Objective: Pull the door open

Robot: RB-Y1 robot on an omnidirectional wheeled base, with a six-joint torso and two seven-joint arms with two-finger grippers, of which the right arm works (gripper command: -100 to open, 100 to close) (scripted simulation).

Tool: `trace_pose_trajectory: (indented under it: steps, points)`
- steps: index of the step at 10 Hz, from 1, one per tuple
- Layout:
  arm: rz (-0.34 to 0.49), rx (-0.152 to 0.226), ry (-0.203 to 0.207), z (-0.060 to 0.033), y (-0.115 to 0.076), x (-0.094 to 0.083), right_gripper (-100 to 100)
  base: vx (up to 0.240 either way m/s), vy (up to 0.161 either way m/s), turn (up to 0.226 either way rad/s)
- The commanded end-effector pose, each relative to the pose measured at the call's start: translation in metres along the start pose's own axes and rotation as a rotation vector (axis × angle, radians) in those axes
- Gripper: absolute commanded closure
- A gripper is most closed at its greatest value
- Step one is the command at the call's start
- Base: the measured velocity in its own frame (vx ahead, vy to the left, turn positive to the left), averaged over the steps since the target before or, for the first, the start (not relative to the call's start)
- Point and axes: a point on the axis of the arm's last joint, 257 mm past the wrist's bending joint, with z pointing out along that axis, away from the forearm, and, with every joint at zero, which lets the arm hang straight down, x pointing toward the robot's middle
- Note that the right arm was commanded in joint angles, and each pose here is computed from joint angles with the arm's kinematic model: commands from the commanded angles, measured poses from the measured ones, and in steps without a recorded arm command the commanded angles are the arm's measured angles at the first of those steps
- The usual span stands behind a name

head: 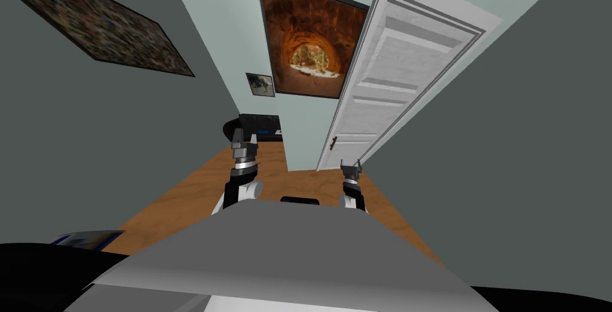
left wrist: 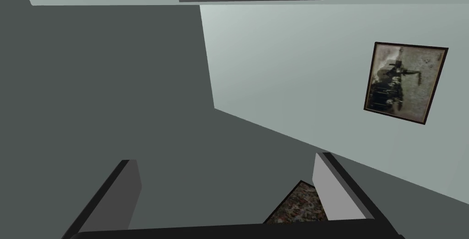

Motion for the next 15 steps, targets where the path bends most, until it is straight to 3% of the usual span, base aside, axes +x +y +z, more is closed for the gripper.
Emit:
trace_pose_trajectory:
  steps: [1, 15]
  points:
    - [0.041, 0.007, -0.019, -0.0031, -0.005, -0.010, -100, 0.056, -0.098, 0.213]
    - [0.355, 0.020, -0.189, -0.0367, -0.047, -0.089, -100, 0.033, -0.111, 0.188]
